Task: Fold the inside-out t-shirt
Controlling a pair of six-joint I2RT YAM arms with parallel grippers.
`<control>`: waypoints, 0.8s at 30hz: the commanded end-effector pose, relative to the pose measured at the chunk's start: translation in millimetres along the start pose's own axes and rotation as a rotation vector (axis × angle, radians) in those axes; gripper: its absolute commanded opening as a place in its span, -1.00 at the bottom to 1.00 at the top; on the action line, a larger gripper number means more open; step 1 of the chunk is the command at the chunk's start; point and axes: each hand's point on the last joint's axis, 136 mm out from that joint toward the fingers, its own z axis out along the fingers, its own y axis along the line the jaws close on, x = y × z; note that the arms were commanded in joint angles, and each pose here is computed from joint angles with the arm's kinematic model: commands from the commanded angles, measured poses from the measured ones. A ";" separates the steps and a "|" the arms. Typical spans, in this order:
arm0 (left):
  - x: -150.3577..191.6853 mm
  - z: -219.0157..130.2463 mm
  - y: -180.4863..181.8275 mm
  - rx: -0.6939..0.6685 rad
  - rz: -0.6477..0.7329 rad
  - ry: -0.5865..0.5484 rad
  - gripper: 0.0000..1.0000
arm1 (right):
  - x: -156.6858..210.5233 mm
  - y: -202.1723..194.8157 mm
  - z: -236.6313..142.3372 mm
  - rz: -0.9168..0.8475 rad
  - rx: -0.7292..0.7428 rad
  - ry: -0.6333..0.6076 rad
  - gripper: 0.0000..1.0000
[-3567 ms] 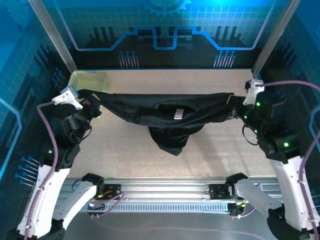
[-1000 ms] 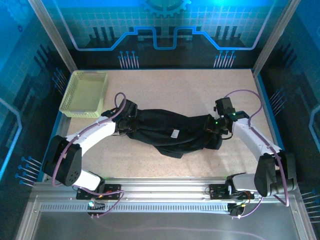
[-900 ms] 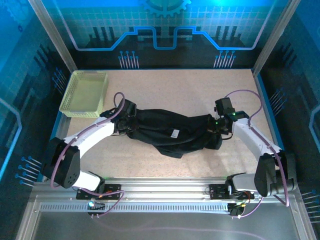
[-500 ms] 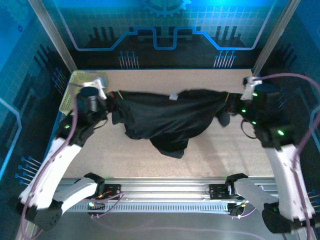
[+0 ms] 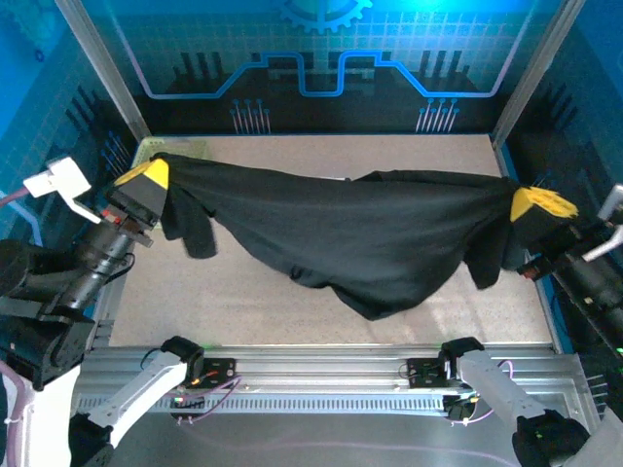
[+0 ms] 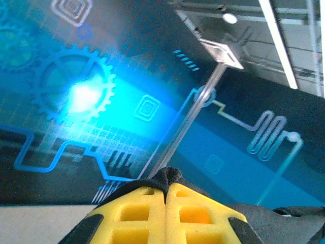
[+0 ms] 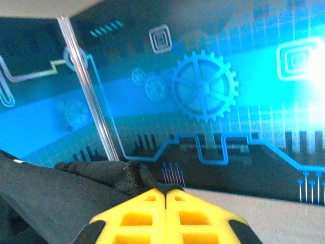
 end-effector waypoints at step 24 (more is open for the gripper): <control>217.6 217.4 373.5 -0.857 -0.024 0.479 -1.00 | 269.0 -242.9 341.1 0.032 0.537 0.582 -1.00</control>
